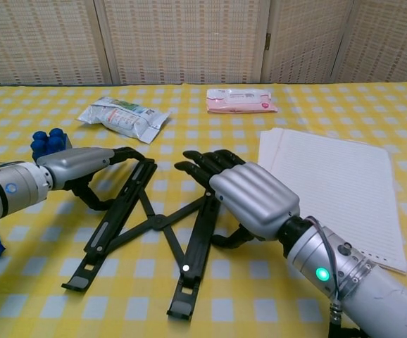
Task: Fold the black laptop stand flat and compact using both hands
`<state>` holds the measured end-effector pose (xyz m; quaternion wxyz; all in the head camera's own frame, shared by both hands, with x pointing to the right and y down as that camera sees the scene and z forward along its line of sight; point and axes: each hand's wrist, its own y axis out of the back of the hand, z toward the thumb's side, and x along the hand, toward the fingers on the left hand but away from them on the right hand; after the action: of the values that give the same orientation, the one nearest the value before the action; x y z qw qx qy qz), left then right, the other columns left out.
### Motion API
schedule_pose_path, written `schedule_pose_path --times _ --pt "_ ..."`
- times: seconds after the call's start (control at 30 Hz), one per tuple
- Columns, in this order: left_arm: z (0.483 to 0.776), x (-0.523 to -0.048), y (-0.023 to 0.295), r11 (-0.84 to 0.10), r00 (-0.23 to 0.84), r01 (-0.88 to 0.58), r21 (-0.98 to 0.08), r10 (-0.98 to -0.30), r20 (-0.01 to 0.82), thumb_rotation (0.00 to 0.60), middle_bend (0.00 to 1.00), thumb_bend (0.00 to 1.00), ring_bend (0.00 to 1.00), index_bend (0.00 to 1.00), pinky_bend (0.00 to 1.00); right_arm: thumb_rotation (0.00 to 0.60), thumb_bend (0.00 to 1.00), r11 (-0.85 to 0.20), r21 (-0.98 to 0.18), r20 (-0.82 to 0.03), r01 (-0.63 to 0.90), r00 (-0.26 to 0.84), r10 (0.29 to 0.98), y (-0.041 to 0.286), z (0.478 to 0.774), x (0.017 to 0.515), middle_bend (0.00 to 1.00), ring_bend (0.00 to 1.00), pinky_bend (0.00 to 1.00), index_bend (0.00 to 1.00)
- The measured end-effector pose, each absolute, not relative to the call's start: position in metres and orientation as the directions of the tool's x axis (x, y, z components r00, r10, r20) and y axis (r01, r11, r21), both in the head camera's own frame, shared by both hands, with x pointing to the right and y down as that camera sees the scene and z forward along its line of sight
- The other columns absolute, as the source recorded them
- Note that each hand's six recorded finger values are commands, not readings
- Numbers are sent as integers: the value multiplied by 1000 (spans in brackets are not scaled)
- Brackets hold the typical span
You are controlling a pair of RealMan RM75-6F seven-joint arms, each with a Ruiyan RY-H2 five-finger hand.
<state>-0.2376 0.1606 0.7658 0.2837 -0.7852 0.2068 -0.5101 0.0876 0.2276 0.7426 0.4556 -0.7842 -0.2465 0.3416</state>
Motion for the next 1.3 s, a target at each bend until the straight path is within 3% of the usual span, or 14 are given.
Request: schedule_pose_path --times 1.07,1.3 --pt "758 -208 172 -812 450 -97 -576 -552 702 600 0 250 0 66 12 600 249 -409 -904 -222 125 681 698 233 741 63 0 0 0 0" --pt "754 -220 167 -800 425 -104 -591 -573 700 600 0 250 0 52 11 600 249 -396 -910 -207 119 698 685 232 735 71 0 0 0 0"
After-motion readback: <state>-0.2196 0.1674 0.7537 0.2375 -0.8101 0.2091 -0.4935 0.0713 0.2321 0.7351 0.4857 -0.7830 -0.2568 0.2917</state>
